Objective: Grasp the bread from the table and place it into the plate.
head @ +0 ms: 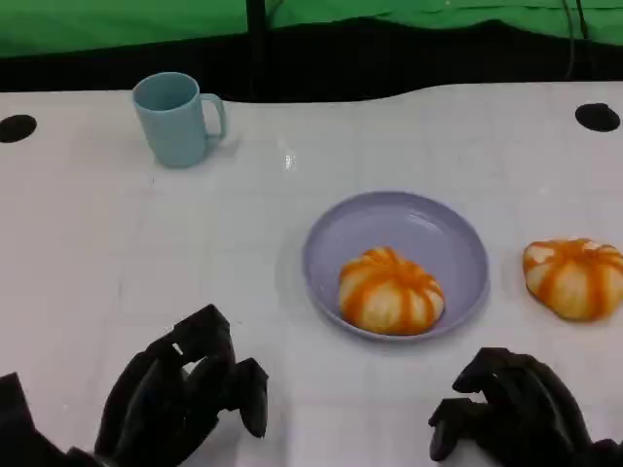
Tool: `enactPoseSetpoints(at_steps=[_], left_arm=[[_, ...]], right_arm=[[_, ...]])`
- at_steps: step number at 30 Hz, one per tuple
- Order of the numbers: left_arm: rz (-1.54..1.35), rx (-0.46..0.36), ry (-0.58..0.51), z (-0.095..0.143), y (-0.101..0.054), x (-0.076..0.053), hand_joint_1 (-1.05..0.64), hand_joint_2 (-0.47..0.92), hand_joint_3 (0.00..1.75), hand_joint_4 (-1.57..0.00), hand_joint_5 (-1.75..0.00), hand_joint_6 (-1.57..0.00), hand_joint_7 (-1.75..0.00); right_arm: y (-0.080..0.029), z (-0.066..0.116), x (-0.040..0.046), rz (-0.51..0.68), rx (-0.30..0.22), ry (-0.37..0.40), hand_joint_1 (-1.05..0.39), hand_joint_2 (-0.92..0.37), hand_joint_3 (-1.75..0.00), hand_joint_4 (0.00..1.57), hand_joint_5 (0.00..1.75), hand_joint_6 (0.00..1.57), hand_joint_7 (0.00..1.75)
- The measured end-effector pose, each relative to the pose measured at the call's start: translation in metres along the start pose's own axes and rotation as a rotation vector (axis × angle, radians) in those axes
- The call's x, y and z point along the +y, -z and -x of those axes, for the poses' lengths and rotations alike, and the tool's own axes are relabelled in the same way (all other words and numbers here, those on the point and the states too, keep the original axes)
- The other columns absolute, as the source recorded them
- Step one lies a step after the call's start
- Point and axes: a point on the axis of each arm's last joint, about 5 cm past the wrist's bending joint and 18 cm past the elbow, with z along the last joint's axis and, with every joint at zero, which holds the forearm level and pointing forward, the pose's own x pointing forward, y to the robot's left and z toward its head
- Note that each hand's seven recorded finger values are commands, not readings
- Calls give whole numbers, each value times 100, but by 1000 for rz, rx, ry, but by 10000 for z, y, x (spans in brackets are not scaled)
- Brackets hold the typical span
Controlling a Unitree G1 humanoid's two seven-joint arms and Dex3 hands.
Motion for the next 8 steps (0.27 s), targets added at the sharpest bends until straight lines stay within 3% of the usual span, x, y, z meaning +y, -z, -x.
enactPoseSetpoints(at_steps=[8], left_arm=[[0,-5,-2,-12,-3,4,-74,92,24,-92,-175,-69,-175]], right_arm=[[-14,-15,-1,4,-2,-6,-104,-74,-1,157,75,157,39]])
